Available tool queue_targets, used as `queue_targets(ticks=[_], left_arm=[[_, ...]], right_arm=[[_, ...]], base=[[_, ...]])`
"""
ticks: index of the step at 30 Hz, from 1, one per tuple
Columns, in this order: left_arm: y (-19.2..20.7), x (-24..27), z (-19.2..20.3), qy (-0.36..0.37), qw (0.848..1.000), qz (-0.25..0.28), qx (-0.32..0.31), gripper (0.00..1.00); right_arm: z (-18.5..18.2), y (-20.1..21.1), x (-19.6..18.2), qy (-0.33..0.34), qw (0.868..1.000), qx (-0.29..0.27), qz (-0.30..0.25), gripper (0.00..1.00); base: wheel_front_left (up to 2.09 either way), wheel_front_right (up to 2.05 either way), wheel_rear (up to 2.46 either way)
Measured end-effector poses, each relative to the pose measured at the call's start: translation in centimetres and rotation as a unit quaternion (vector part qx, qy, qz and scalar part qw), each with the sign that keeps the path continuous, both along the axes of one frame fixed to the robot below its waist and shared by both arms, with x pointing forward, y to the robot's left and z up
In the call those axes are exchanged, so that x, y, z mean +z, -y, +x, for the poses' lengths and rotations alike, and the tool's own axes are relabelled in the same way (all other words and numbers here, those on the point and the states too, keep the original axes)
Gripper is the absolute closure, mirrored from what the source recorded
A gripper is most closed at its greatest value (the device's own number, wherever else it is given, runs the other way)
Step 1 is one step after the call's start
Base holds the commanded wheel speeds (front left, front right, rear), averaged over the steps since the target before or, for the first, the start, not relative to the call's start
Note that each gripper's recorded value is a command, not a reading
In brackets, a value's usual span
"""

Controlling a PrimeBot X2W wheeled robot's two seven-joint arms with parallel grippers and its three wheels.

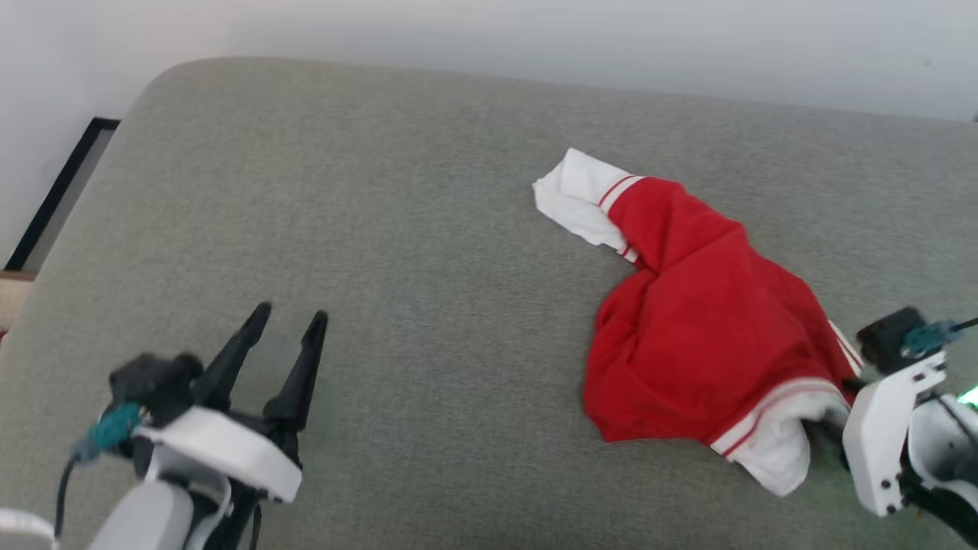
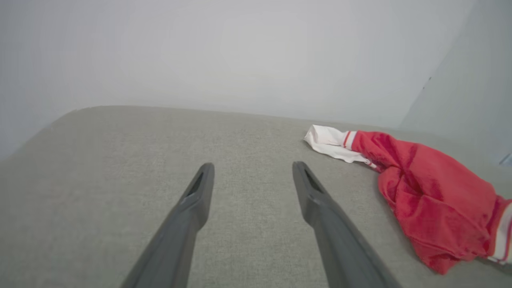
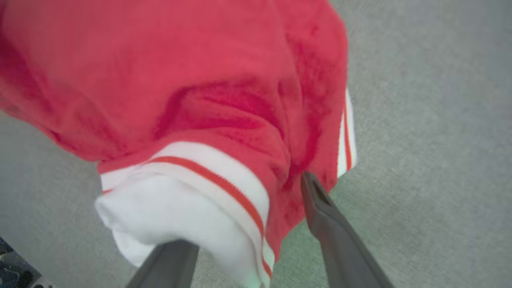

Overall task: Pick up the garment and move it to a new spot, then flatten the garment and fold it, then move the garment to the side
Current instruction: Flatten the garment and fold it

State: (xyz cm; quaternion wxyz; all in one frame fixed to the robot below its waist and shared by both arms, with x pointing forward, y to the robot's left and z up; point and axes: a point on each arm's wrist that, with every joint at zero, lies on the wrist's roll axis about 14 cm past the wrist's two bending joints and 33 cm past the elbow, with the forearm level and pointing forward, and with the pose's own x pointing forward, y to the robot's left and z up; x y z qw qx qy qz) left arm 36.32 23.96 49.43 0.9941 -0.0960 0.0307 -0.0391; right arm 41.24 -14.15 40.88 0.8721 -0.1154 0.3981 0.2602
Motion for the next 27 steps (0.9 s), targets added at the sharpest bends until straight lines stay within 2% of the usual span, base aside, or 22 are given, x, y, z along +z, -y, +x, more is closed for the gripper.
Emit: queue_targets(ticks=[5, 6, 10, 12, 19, 23, 24, 27], left_arm=[[2.4, 2.3, 3.0, -0.019, 0.997, 0.014, -0.075, 0.0], [2.4, 2.3, 3.0, -0.019, 0.997, 0.014, -0.075, 0.0], [5.5, 4.4, 5.6, -0.033, 0.989, 0.03, -0.141, 0.0], [7.0, 4.9, 6.7, -0.047, 0.983, 0.039, -0.171, 0.0], [13.1, 4.8, 10.0, -0.114, 0.954, 0.072, -0.266, 0.0], [17.0, 3.6, 11.1, -0.154, 0.932, 0.084, -0.317, 0.0], [18.6, 2.0, 11.3, -0.188, 0.918, 0.095, -0.337, 0.0], [20.6, -0.2, 11.7, -0.234, 0.897, 0.11, -0.358, 0.0]], right_arm=[[1.3, 1.1, 3.9, 0.081, 0.994, -0.052, 0.055, 0.0], [1.3, 1.1, 3.9, 0.081, 0.994, -0.052, 0.055, 0.0], [1.6, 2.3, 6.6, 0.153, 0.978, -0.104, 0.096, 0.0], [1.9, 3.3, 8.3, 0.202, 0.964, -0.133, 0.11, 0.0], [1.5, 6.9, 12.6, 0.338, 0.902, -0.231, 0.141, 0.0], [0.9, 8.8, 13.7, 0.391, 0.869, -0.269, 0.139, 0.0], [0.5, 9.9, 13.5, 0.402, 0.859, -0.289, 0.129, 0.0], [-0.2, 11.2, 12.5, 0.401, 0.853, -0.313, 0.116, 0.0]], base=[[0.0, 0.0, 0.0], [0.0, 0.0, 0.0], [0.0, 0.0, 0.0], [0.0, 0.0, 0.0], [0.0, 0.0, 0.0], [0.0, 0.0, 0.0], [0.0, 0.0, 0.0], [0.0, 0.0, 0.0]])
